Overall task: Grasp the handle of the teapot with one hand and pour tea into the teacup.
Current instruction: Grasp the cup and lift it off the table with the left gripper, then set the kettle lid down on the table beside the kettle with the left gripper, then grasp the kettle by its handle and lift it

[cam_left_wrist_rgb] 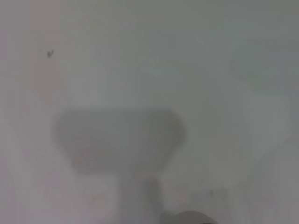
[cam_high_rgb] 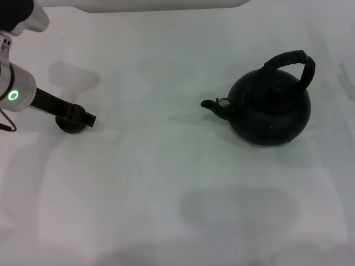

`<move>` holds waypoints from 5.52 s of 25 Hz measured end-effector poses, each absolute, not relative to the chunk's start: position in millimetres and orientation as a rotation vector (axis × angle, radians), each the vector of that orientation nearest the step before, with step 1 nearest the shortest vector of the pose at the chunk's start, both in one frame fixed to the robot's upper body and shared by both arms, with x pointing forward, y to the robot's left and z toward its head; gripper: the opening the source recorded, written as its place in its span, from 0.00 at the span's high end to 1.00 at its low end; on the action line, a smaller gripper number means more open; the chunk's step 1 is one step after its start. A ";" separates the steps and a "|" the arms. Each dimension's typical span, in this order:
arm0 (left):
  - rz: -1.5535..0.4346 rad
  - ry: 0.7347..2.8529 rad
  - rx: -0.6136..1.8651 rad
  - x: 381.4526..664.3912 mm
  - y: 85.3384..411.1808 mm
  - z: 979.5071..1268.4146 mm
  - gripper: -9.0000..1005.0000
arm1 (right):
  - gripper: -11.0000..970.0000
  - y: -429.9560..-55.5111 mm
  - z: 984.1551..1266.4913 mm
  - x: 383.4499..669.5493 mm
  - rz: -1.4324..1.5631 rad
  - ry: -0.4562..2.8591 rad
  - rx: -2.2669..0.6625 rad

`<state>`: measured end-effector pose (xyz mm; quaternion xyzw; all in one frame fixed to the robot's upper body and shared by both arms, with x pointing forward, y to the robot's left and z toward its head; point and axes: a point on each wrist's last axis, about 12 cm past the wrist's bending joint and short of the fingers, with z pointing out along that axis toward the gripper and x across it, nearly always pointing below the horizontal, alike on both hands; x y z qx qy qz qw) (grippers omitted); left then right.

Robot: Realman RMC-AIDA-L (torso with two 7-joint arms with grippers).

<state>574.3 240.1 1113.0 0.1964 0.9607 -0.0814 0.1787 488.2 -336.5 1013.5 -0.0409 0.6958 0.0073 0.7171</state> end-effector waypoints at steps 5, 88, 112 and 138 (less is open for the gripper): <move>-0.235 2.723 0.547 574.9 240.3 1112.8 0.13 | 0.13 -337.2 1013.7 488.3 0.014 1.540 -0.092; -0.184 2.484 1.365 562.3 103.3 1116.6 0.23 | 0.14 -332.4 1015.9 495.8 0.030 1.536 -0.105; -0.237 2.382 1.339 564.5 94.0 1141.0 0.14 | 0.15 -333.2 1015.3 494.5 0.028 1.538 -0.102; -0.525 2.042 1.080 571.9 114.1 1182.7 0.13 | 0.15 -334.1 1016.7 494.5 0.025 1.528 -0.104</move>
